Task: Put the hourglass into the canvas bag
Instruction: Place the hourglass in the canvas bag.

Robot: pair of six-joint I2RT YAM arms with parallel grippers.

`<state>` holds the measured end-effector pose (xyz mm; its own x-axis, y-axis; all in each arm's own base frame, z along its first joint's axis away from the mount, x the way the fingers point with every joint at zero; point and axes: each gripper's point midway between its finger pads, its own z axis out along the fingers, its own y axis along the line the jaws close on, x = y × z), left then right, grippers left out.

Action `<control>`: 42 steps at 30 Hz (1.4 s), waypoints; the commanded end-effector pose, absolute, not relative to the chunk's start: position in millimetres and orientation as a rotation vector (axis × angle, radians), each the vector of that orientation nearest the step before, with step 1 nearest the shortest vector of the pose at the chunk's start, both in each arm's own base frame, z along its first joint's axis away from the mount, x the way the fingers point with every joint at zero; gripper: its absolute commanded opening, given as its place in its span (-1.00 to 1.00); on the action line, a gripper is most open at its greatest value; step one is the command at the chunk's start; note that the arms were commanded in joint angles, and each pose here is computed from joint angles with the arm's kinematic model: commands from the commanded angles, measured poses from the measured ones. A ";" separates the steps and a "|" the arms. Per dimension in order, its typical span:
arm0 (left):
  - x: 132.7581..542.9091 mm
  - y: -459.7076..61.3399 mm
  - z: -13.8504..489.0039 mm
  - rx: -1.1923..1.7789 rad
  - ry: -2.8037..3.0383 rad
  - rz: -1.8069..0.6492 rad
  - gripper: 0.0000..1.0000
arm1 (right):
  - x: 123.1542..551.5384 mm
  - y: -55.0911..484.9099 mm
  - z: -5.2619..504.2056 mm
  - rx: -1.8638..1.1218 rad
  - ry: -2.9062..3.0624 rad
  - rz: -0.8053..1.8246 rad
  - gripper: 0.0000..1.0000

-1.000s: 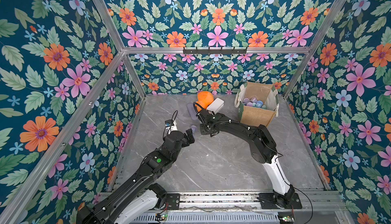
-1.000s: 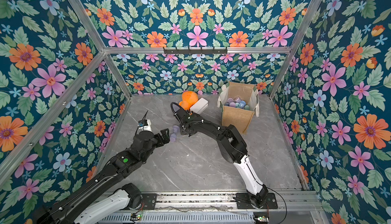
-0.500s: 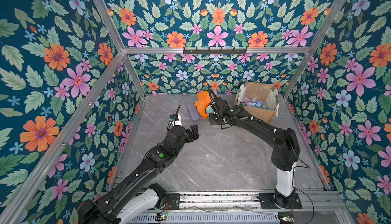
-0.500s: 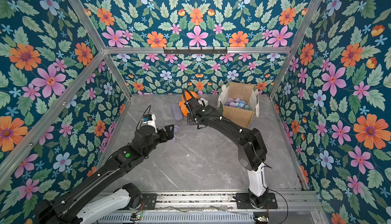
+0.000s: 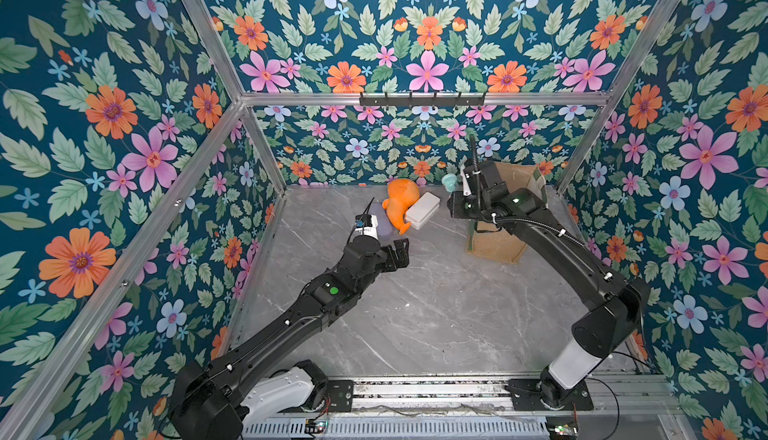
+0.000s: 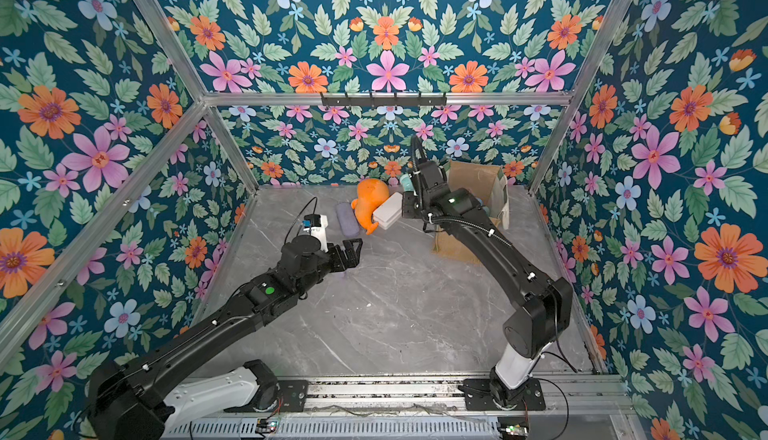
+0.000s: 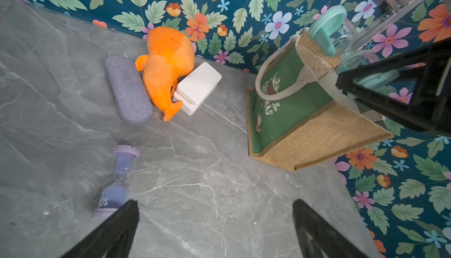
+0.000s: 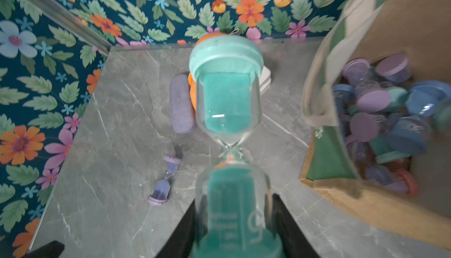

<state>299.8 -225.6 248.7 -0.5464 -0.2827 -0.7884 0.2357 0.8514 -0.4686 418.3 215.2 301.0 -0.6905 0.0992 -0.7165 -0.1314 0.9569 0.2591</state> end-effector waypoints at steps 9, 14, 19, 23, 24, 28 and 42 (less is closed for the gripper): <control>305.2 -272.0 260.7 0.051 2.009 -0.749 0.99 | 447.7 124.7 319.8 0.164 2.255 0.318 -0.43; 306.1 -291.0 260.7 0.083 2.008 -0.771 1.00 | 472.3 92.8 291.0 0.251 2.299 0.258 -0.44; 309.4 -300.3 259.6 0.097 2.009 -0.776 1.00 | 493.8 76.8 258.9 0.298 2.360 0.219 -0.45; 311.5 -306.4 258.1 0.110 2.013 -0.774 1.00 | 511.1 68.8 233.4 0.321 2.396 0.184 -0.46; 312.4 -306.6 258.0 0.109 2.012 -0.771 1.00 | 514.5 67.0 226.7 0.330 2.408 0.181 -0.46; 314.4 -307.6 258.9 0.112 2.005 -0.764 1.00 | 528.8 62.8 201.0 0.340 2.456 0.148 -0.46; 316.5 -303.1 258.3 0.110 2.005 -0.725 1.00 | 537.5 59.5 131.2 0.354 2.592 0.090 -0.43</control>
<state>314.1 -306.1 251.9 -0.5547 -0.2029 -0.8069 0.3624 0.8141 -0.4538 539.9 61.2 137.3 -0.8220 0.2779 -0.4972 0.2331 0.9606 0.1516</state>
